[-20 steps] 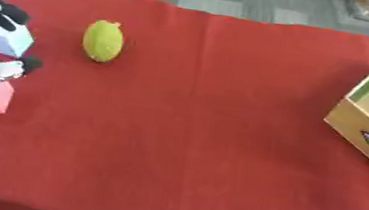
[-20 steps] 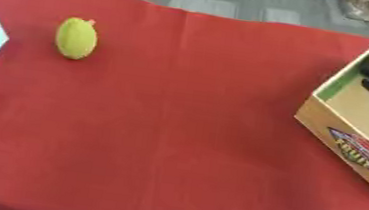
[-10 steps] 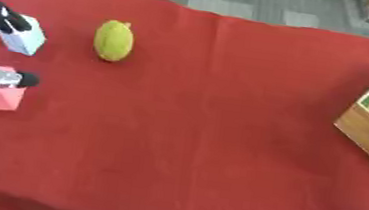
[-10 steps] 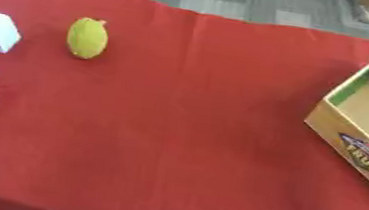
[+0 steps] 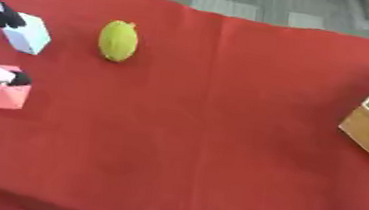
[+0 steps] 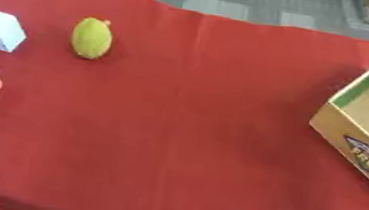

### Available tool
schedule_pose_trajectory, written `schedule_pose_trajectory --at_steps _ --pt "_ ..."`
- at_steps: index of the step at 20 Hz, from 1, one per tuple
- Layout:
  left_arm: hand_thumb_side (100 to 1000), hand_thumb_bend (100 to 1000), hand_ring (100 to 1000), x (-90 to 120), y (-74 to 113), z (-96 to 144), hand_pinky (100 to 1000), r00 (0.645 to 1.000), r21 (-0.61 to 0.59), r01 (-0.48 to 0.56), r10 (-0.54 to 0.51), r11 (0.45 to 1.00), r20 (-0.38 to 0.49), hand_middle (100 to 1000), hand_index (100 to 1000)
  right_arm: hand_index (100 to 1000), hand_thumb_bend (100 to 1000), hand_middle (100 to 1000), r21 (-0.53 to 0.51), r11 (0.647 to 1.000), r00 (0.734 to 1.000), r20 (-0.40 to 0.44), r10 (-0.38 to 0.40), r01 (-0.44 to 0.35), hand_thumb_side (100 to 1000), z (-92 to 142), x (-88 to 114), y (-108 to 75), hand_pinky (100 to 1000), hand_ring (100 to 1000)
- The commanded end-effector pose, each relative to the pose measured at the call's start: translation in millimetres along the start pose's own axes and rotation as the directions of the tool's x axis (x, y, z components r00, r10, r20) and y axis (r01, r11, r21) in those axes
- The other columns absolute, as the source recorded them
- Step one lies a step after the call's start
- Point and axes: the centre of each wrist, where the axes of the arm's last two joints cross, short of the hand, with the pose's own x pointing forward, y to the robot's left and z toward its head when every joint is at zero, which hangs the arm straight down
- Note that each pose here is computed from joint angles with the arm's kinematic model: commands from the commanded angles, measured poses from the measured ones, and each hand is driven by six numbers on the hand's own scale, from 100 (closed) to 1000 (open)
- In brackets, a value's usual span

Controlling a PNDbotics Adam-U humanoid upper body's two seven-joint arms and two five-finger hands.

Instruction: Pick up the objects with one hand, pass them to the other hand, and then place them into the box on the other side of the table.

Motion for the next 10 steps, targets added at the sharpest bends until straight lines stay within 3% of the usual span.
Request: schedule_pose_trajectory --at_steps 1,7,10 --pt "100 615 827 -5.9 17.8 1.9 894 0.997 -0.001 0.053 -0.053 0.999 -0.052 755 820 996 100 978 0.007 0.999 0.999 0.022 0.035 -0.036 728 -2.5 9.0 -5.3 939 891" --pt "100 647 834 -13.5 19.6 -2.0 892 0.992 -0.045 0.077 -0.081 0.996 -0.101 758 805 996 100 978 0.011 0.999 0.999 0.02 0.035 -0.036 731 -2.6 8.5 -4.4 939 891" --pt "100 717 843 -18.1 21.0 -3.8 886 0.985 -0.058 0.097 -0.104 0.994 -0.135 763 797 996 100 978 0.015 0.999 0.999 0.016 0.034 -0.034 734 -2.5 7.5 -3.3 939 891"
